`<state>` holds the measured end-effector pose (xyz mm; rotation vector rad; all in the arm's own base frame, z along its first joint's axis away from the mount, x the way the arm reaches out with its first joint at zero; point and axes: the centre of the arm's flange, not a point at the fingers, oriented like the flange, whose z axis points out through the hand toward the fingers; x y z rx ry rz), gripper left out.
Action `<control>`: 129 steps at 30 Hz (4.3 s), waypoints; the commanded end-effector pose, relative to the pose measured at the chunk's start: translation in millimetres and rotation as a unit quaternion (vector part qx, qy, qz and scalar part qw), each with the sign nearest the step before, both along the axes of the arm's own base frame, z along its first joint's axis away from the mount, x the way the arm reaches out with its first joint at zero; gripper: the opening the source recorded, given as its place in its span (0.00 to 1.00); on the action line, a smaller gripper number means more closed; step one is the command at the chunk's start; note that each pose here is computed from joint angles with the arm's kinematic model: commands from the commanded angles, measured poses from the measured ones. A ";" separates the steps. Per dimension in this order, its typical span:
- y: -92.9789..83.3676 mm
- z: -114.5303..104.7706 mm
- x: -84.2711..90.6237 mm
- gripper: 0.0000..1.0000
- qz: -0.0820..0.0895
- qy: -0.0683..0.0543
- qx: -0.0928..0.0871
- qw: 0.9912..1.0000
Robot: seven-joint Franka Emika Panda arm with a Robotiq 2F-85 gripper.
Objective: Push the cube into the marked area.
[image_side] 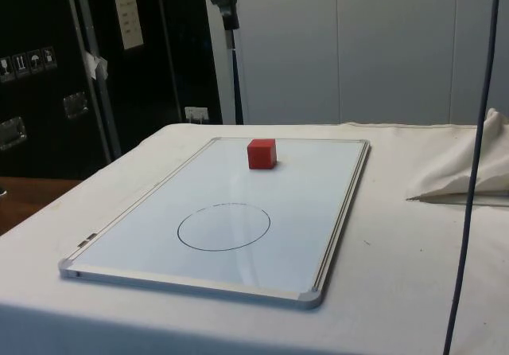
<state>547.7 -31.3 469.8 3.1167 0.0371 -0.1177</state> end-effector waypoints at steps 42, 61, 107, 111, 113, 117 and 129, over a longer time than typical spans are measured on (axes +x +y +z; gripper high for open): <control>-137.3 -116.5 -5.6 0.00 0.003 -0.050 -0.010 0.999; -169.0 -189.8 -5.9 0.00 0.011 -0.048 -0.004 0.999; -145.6 -261.4 -19.1 0.00 0.002 -0.060 0.054 0.997; -138.1 -261.7 -16.7 0.00 0.003 -0.060 0.065 0.996; -136.7 -261.5 -12.7 0.00 0.006 -0.060 0.067 0.996; -136.1 -260.1 -8.8 0.00 0.010 -0.060 0.063 0.996; -106.6 -262.0 7.5 0.00 0.021 -0.058 0.086 0.994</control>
